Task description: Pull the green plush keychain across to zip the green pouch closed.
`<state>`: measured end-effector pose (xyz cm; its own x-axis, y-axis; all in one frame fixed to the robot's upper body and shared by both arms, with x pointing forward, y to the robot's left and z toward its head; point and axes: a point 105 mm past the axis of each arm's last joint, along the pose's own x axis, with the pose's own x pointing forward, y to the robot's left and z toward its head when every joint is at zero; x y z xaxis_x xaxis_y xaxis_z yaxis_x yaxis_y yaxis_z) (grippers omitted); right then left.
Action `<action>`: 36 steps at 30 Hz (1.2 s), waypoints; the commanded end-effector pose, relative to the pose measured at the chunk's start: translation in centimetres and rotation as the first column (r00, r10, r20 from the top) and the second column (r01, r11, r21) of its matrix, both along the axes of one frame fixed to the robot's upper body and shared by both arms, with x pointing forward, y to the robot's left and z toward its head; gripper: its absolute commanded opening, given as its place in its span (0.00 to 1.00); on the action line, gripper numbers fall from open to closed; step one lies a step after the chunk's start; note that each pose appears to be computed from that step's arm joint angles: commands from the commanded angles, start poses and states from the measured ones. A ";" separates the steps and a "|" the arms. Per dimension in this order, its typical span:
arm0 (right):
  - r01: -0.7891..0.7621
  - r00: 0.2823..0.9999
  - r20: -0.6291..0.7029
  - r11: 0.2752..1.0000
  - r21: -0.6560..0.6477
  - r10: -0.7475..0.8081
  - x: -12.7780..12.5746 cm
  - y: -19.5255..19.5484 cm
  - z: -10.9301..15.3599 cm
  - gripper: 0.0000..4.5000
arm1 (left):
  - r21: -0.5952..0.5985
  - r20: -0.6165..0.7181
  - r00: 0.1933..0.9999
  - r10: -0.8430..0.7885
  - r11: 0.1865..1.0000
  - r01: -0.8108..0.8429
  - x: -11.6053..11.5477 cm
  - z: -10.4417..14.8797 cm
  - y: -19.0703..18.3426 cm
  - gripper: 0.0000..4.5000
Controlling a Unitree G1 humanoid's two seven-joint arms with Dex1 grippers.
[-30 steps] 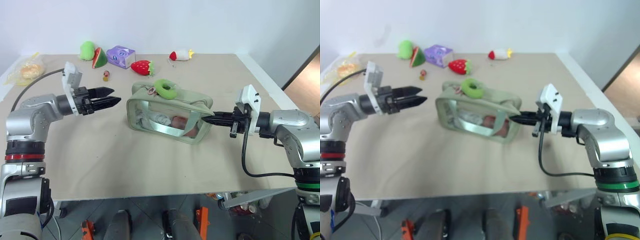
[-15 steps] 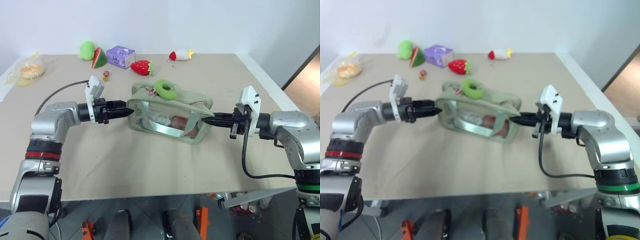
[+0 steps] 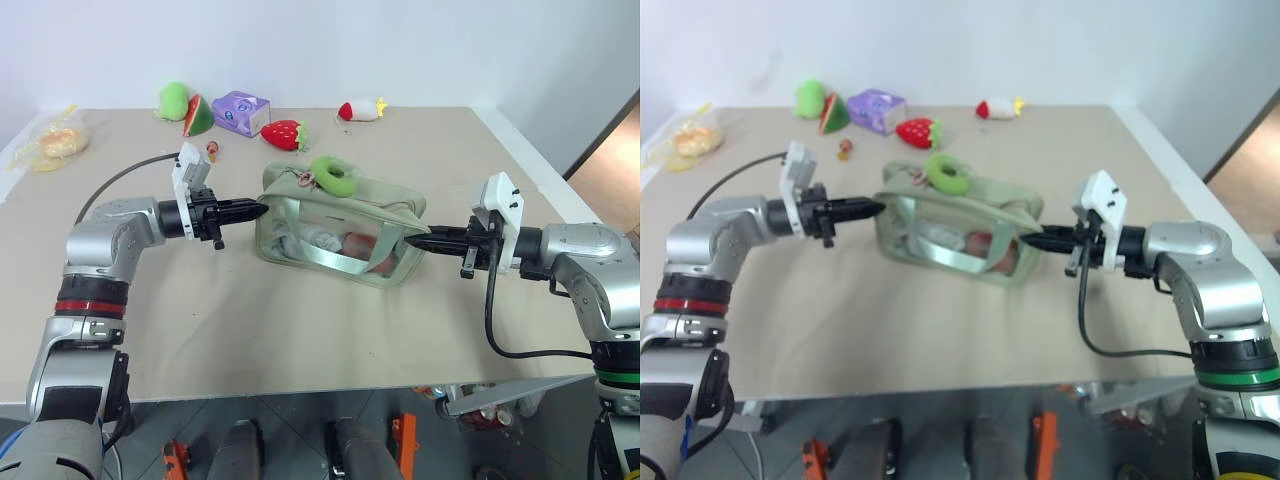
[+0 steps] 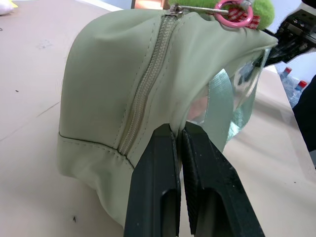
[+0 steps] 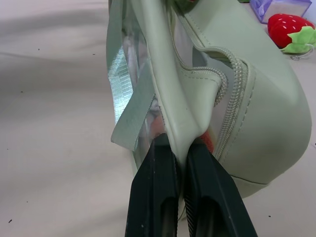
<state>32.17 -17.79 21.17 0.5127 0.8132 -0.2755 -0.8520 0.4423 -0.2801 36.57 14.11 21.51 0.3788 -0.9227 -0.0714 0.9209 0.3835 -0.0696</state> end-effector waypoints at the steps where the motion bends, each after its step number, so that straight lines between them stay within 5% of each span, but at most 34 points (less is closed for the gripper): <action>1: -0.028 0.999 0.035 1.000 -0.003 0.028 -0.3 0.1 1.1 0.00 | -0.002 0.073 0.994 -0.084 0.996 0.084 -2.0 1.7 -0.8 0.01; 9: 0.002 0.998 0.064 1.000 0.013 -0.002 0.8 -0.5 1.9 0.00 | 0.009 0.069 0.995 -0.078 0.997 0.078 -2.6 1.5 -0.7 0.01; 19: 0.016 0.997 0.072 0.999 0.042 -0.019 1.0 -1.2 3.5 0.75 | 0.005 0.069 0.995 -0.072 0.997 0.072 -2.4 1.2 -1.1 0.00; 28: -0.032 0.970 0.242 0.974 0.225 -0.024 0.1 -2.5 10.8 0.75 | -0.001 0.074 0.994 -0.077 0.997 0.078 -2.3 1.2 -1.5 0.00; 33: 0.033 0.938 0.334 0.981 0.190 -0.096 2.1 -1.9 12.2 0.75 | -0.006 0.080 0.994 -0.079 0.997 0.080 -2.3 1.2 -1.7 0.00; 36: -0.039 0.926 0.378 0.994 0.099 -0.001 2.1 1.2 11.8 0.75 | -0.009 0.083 0.993 -0.079 0.997 0.080 -2.4 1.2 -1.7 0.00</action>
<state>34.91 -18.20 31.48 0.5800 0.8145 0.0110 -0.7248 0.5222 -0.4495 34.66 12.95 21.59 0.3314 -0.9414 -0.0629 0.9414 0.3344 -0.0447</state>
